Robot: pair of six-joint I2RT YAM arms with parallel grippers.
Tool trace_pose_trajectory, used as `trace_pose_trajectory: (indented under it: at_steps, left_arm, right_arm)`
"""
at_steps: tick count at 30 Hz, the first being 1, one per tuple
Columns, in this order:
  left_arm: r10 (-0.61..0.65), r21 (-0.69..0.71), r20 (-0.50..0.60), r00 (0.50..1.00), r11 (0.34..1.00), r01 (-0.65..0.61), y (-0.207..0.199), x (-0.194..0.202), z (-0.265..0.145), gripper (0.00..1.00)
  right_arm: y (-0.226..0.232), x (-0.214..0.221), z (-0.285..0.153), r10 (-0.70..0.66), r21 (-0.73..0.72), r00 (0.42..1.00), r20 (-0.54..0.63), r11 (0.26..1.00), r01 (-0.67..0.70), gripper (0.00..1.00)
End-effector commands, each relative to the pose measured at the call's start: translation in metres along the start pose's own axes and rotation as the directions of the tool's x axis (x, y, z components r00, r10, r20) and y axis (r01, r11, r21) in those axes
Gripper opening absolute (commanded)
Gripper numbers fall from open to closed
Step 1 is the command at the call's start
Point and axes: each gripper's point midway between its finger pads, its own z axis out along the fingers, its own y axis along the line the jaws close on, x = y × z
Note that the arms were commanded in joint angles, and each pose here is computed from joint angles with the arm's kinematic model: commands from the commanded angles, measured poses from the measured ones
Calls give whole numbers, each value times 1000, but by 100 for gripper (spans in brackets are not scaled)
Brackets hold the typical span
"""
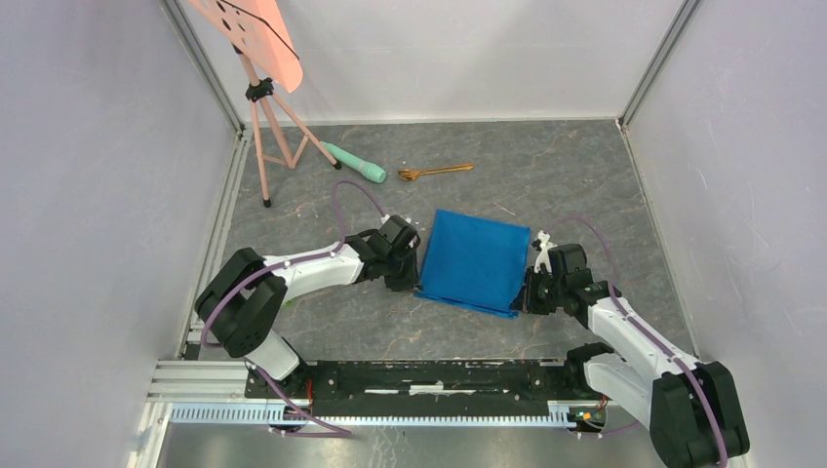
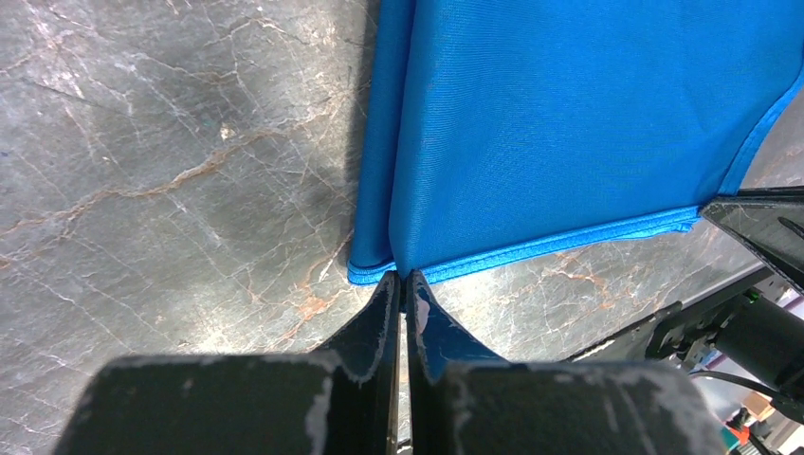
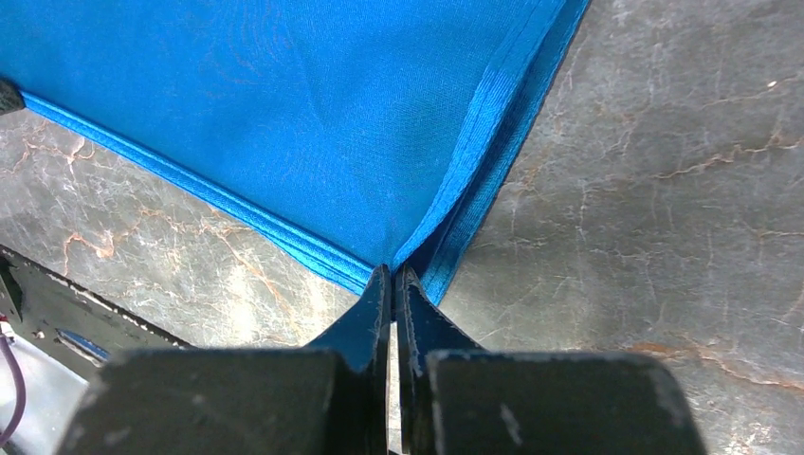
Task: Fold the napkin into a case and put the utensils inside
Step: Smooth out the square-folded napkin at the center of the board.
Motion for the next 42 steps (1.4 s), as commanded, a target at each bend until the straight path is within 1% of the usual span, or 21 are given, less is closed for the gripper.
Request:
trace_pose_trajectory:
  at_steps: [1,3,4,7,9,10,12,14,17,19,21,23,26,31,33,35,37,39,42]
  left_arm:
    - [42,-60,9,999,997,-42,16,-1,1,6]
    - [46,-49,-5,999,998,-46,14,2,-1,10]
    - [42,-41,-13,999,998,-43,13,4,-4,14]
    - [46,-44,-45,998,998,-48,14,11,-14,32]
    - [67,-63,-42,997,996,-69,17,10,-23,34]
    - [76,-69,-29,997,995,-78,18,7,-28,35]
    - [93,-61,-10,996,994,-93,14,2,-36,38]
    - [100,-18,3,995,995,-100,0,-4,-38,38]
    - [87,88,-3,996,992,-86,-28,-11,-32,34]
    - [74,134,-3,997,988,-73,-42,-18,-24,31]
    - [67,140,-4,998,988,-65,-45,-21,-16,29]
    - [67,118,-14,998,991,-65,-39,-19,-6,28]
    - [64,87,-49,997,994,-59,-24,-8,8,25]
    - [43,65,-81,996,997,-37,-6,10,22,22]
    - [41,54,-91,995,998,-37,-1,15,22,22]
    - [40,47,-88,995,998,-36,3,17,22,22]
    - [39,44,-89,995,998,-35,6,20,22,21]
    - [31,46,-90,996,999,-27,8,23,23,20]
    - [18,44,-91,996,999,-14,14,28,25,20]
  right_arm:
    - [1,0,2,-10,-14,1000,5,1000,10,5]
    - [0,3,0,-26,-9,1000,-12,1000,26,17]
    - [-1,3,-3,-40,3,999,-16,999,40,21]
    - [-3,-7,-19,-81,48,997,11,996,80,40]
    - [0,-20,-31,-112,70,992,54,992,108,49]
    - [3,-26,-36,-124,72,990,67,990,119,51]
    - [10,-36,-40,-151,53,984,90,988,147,52]
    - [18,-46,-36,-166,16,980,112,986,166,51]
    - [30,-53,-23,-160,-54,981,107,985,167,42]
    - [35,-50,-13,-140,-104,987,81,984,148,36]
    - [38,-45,-6,-122,-142,990,72,981,132,30]
    - [38,-35,-2,-114,-165,992,49,979,120,28]
    - [23,-20,3,-116,-120,993,18,986,118,28]
    - [-14,8,13,-106,16,994,-28,994,106,29]
    - [-16,1,9,-119,40,993,10,992,119,30]
    - [-9,-16,1,-164,39,984,65,986,161,37]
    - [7,-39,-6,-203,2,972,123,979,204,48]
    - [29,-62,-7,-213,-71,962,173,971,227,53]
    - [69,-100,2,-164,-237,956,243,946,222,55]
